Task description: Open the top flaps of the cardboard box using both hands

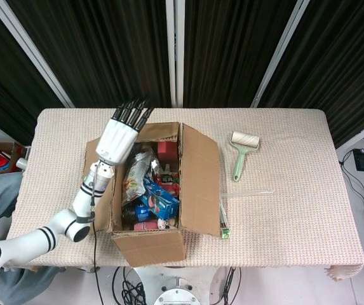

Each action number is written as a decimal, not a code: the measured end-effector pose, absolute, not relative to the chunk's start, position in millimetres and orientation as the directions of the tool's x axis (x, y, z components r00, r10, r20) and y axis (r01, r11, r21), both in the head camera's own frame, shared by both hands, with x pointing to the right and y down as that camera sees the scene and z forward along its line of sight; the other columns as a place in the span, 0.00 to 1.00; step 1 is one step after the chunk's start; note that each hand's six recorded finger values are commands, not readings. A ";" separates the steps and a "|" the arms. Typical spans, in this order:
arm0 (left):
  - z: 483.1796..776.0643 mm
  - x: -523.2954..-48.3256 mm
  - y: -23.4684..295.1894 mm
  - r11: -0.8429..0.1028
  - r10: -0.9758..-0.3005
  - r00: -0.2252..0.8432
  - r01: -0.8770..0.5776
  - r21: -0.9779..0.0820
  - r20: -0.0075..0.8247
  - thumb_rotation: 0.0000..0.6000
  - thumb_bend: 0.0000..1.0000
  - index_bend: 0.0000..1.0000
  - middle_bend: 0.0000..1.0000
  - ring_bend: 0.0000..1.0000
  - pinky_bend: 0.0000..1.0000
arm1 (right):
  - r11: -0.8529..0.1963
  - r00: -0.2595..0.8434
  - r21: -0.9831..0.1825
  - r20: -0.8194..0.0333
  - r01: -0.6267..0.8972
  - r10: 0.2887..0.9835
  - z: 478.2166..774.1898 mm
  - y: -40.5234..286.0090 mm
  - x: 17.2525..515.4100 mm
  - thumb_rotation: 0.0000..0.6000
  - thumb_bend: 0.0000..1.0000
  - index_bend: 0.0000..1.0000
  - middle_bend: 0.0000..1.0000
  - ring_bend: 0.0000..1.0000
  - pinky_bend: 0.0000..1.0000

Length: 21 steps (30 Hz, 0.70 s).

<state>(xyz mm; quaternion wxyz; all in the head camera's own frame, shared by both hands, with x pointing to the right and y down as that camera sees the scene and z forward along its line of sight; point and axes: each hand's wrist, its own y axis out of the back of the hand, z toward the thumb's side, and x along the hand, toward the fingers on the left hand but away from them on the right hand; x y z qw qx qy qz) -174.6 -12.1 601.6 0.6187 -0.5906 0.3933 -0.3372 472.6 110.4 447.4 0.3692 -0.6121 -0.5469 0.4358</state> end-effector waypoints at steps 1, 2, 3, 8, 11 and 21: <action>599.8 -175.3 -15.4 0.084 -0.884 0.458 -0.043 -0.995 -0.095 1.00 0.19 0.02 0.02 0.05 0.18 | -0.128 0.021 -0.929 -0.129 0.348 0.991 447.4 109.9 472.9 1.00 0.42 0.00 0.00 0.00 0.00; 598.1 -176.1 -18.9 0.094 -0.886 0.452 -0.039 -0.995 -0.102 1.00 0.19 0.01 0.01 0.05 0.18 | -0.128 0.020 -0.928 -0.129 0.349 0.991 447.3 109.5 473.1 1.00 0.42 0.00 0.00 0.00 0.00; 596.0 -177.2 -24.2 0.107 -0.889 0.443 -0.034 -0.994 -0.111 1.00 0.19 0.01 0.01 0.05 0.18 | -0.127 0.019 -0.928 -0.128 0.349 0.992 447.1 109.1 473.3 1.00 0.42 0.00 0.00 0.00 0.00; 594.9 -181.1 -48.5 0.140 -0.906 0.405 0.011 -0.990 -0.123 1.00 0.19 0.00 0.00 0.05 0.18 | -0.129 0.023 -0.928 -0.129 0.349 0.991 445.7 107.4 473.8 1.00 0.43 0.00 0.00 0.00 0.00; 599.2 -180.5 -64.0 0.148 -0.912 0.393 0.058 -0.987 -0.114 1.00 0.19 0.00 0.00 0.05 0.17 | -0.138 0.035 -0.926 -0.134 0.353 0.990 444.6 106.7 473.3 1.00 0.44 0.00 0.00 0.00 0.00; 617.2 -173.6 -125.3 0.123 -0.948 0.311 0.181 -0.976 -0.062 1.00 0.19 0.00 0.00 0.05 0.17 | -0.122 0.017 -0.927 -0.124 0.356 0.992 439.0 103.6 483.0 1.00 0.45 0.00 0.00 0.00 0.00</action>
